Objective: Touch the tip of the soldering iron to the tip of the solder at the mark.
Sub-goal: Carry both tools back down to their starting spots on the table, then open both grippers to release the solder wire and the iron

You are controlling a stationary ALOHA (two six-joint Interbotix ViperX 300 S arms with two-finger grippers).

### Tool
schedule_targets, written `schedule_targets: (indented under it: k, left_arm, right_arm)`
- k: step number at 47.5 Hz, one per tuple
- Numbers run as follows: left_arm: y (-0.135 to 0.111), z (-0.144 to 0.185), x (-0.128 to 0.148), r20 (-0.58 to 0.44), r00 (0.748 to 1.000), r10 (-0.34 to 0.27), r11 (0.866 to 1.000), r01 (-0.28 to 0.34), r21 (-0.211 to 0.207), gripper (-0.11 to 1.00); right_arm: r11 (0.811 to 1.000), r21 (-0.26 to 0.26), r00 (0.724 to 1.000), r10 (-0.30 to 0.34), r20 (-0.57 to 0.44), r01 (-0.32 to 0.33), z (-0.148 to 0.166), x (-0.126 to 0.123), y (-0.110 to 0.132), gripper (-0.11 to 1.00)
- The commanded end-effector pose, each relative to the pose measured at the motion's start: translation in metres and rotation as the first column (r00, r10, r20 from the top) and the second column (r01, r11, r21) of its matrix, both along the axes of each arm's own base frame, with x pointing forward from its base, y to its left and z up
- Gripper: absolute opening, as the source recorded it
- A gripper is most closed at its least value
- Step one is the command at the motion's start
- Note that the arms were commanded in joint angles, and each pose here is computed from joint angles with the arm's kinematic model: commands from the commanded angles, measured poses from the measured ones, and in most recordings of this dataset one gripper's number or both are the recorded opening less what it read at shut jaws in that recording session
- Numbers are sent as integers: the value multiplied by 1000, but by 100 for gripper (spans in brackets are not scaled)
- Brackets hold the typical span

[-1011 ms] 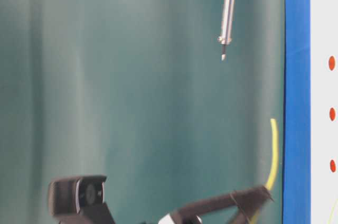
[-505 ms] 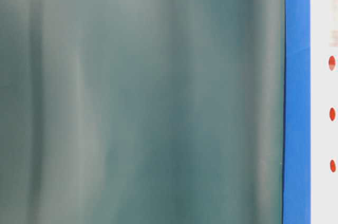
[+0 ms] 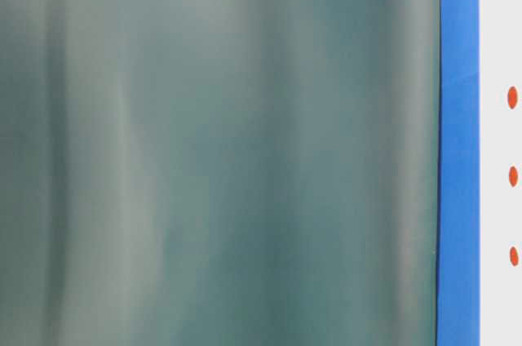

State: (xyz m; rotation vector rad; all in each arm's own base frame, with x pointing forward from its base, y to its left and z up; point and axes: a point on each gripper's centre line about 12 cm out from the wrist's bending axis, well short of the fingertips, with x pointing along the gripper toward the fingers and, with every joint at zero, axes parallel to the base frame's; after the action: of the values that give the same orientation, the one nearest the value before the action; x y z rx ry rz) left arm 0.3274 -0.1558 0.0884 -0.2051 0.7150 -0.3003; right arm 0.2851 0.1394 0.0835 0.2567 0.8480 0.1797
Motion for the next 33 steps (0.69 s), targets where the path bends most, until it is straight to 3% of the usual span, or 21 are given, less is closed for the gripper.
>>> schedule_targets:
  k: [1, 6, 15, 21, 26, 33]
  left_arm:
    - [-2, 8, 2, 23, 1000, -4, 1000, 4, -9, 3]
    - [-2, 9, 4, 26, 1000, -1, 1000, 1, -12, 11]
    - [-3, 11, 4, 31, 1000, -2, 1000, 2, -13, 47]
    - [-2, 20, 6, 39, 999, 2, 1000, -1, -18, 51]
    - [-1, 36, 7, 48, 999, 5, 1000, -4, -20, 51]
    - [3, 61, 3, 40, 999, 8, 1000, -7, -16, 51]
  right_arm:
    - [1000, 16, 1000, -6, 22, 6, 4, 6, 5, 6]
    - [1000, 23, 1000, -19, 16, 19, 3, 6, 5, 6]
    - [999, 31, 999, -34, 9, 34, 3, 6, 4, 7]
    - [999, 37, 999, -34, 18, 33, 7, 6, 5, 10]
    - [998, 52, 998, -35, 43, 33, 18, 7, 4, 33]
    - [997, 73, 996, -29, 87, 23, 43, 7, 0, 77]
